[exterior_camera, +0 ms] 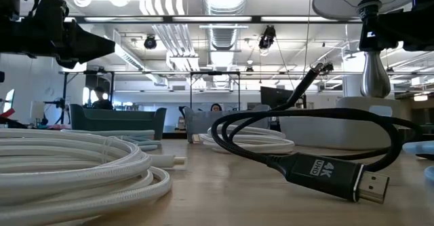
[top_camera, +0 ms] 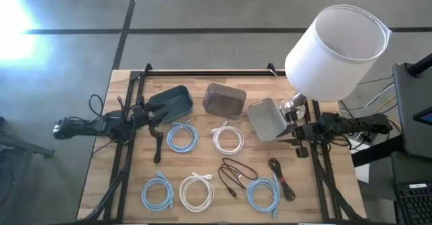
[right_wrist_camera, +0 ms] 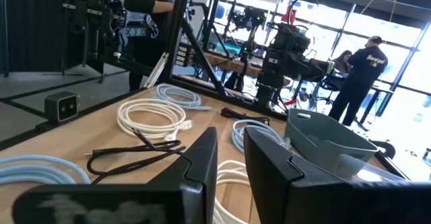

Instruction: Pick & Place USB Port

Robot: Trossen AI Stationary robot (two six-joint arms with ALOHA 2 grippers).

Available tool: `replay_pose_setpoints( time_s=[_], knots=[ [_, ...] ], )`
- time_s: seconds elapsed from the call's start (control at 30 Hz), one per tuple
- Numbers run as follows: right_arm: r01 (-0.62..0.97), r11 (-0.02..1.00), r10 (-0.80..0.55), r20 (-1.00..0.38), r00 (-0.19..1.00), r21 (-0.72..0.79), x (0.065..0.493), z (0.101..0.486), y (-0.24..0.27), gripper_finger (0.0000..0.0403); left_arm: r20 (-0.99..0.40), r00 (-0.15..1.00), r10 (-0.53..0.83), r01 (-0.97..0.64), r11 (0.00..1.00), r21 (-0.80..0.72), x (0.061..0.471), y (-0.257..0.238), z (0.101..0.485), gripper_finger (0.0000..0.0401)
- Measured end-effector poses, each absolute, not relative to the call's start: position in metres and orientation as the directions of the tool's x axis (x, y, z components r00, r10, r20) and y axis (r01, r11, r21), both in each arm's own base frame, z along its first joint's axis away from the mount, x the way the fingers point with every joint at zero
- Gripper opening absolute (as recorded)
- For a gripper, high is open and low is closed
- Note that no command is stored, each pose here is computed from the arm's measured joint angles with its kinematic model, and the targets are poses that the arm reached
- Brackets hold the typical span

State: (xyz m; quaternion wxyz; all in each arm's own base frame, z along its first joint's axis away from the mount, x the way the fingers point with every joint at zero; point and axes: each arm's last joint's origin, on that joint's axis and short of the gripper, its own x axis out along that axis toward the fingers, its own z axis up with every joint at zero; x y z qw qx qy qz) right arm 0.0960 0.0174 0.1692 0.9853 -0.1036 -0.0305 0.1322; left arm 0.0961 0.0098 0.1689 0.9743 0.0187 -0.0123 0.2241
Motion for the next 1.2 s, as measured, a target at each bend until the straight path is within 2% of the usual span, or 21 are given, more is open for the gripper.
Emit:
replay_pose_setpoints(
  time_s=[0.4,0.9,1.2],
  knots=[
    [-0.255,0.943,0.267,0.033,0.963,-0.212,0.0959,0.1692,0.0174,0.0089,0.032,0.899,0.437,-0.438,0.899,0.031,0.0961,0.0099,0.1689,0.0172],
    [-0.255,0.943,0.267,0.032,0.963,-0.212,0.096,0.1691,0.0174,0.0068,0.032,0.899,0.436,-0.437,0.899,0.031,0.0961,0.0099,0.1689,0.0172],
    [-0.255,0.943,0.267,0.032,0.963,-0.212,0.096,0.1691,0.0174,0.008,0.032,0.899,0.436,-0.437,0.899,0.031,0.0961,0.0098,0.1689,0.0172]
  ],
)
